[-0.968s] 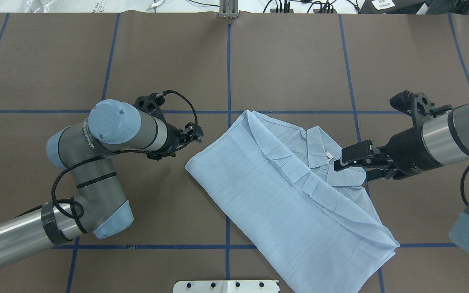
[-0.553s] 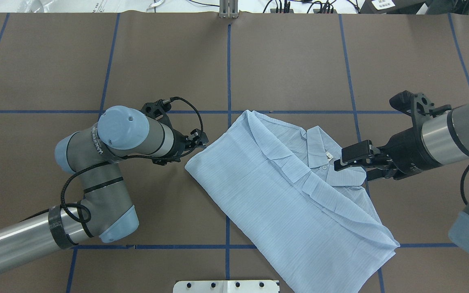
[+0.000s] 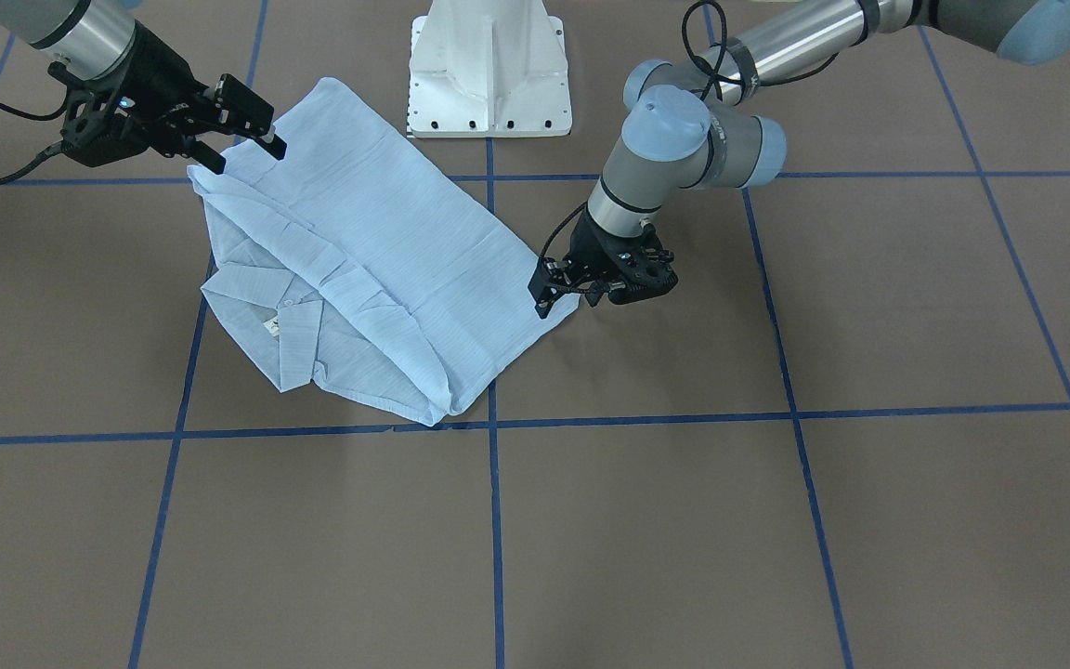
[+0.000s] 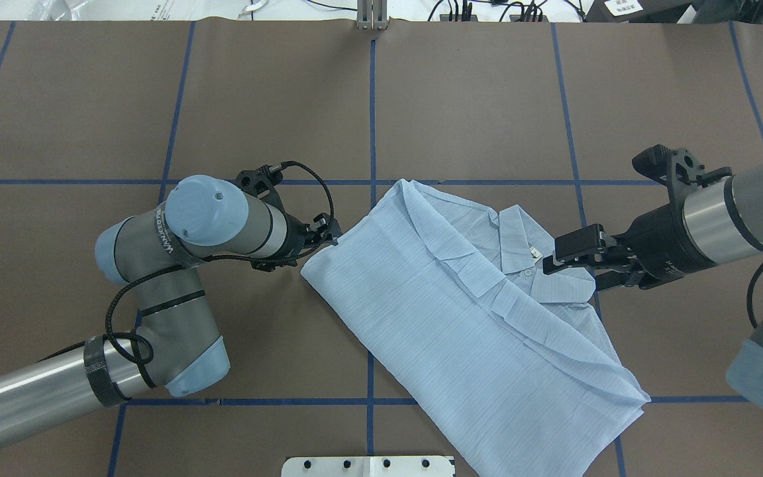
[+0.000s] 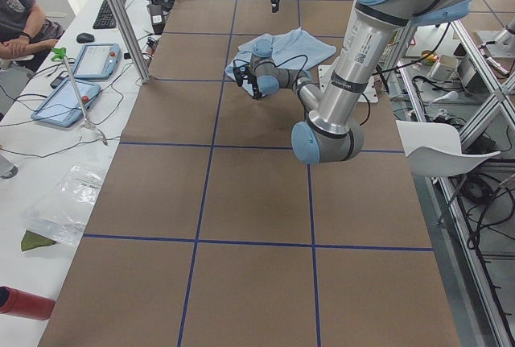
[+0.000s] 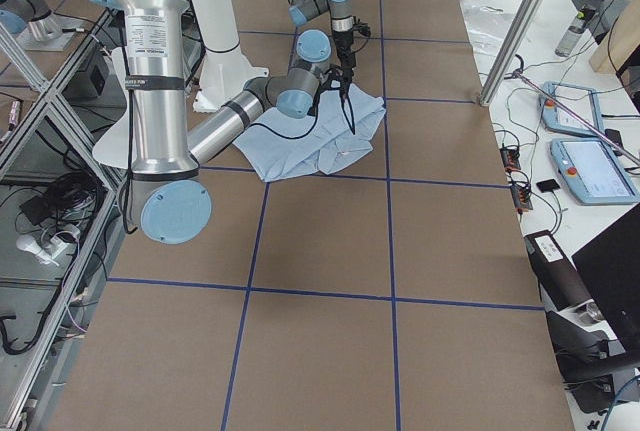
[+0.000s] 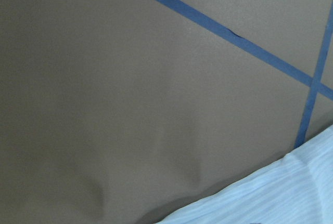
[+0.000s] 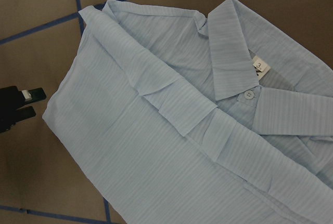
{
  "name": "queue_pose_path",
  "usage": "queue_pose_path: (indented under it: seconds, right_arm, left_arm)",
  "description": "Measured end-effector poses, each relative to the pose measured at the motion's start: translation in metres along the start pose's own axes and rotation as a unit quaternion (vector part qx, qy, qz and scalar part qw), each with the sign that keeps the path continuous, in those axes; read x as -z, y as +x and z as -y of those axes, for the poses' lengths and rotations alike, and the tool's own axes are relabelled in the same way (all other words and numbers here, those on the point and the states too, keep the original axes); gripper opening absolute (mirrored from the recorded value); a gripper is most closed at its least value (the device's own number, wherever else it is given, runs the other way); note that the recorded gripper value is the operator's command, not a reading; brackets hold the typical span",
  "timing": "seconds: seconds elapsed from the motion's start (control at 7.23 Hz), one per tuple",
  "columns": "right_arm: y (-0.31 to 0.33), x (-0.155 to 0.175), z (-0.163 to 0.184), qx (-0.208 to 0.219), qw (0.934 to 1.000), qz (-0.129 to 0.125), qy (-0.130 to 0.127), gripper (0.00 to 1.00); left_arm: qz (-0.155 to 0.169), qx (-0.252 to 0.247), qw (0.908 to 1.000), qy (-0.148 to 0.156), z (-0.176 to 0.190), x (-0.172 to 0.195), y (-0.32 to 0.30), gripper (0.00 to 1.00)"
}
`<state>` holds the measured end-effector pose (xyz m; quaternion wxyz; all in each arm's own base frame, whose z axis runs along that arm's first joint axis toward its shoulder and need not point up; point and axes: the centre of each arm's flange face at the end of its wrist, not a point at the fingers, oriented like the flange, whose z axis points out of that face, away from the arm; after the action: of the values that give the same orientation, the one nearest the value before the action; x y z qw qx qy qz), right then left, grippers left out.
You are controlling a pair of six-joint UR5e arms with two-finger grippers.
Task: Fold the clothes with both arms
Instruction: 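Pull the grasped corner away from the robot with the left gripper, straightening the shirt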
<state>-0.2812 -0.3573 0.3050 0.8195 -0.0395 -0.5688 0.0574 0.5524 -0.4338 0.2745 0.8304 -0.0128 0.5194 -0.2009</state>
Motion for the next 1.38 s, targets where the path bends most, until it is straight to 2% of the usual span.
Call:
queue_pose_path:
  seconds: [0.97, 1.11, 1.24, 1.38]
  right_arm:
    - [-0.002, 0.004, 0.004, 0.000, 1.0000, 0.004, 0.005, 1.00]
    - [-0.002, 0.005, 0.004, 0.000, 1.0000, 0.004, 0.006, 1.00]
    - [-0.002, 0.008, 0.005, 0.000, 1.0000, 0.005, 0.007, 1.00]
    - [-0.002, 0.009, 0.006, -0.001, 1.0000, 0.006, 0.008, 1.00]
  left_arm:
    - [0.009, -0.006, 0.9999, -0.008, -0.020, -0.015, -0.004, 0.84]
    - [0.007, -0.007, 0.9999, -0.008, -0.020, -0.013, -0.003, 0.77]
    - [0.005, -0.007, 0.9999, -0.008, -0.021, -0.011, -0.001, 0.58]
    - [0.003, -0.008, 0.9999, -0.009, -0.022, -0.009, 0.000, 0.46]
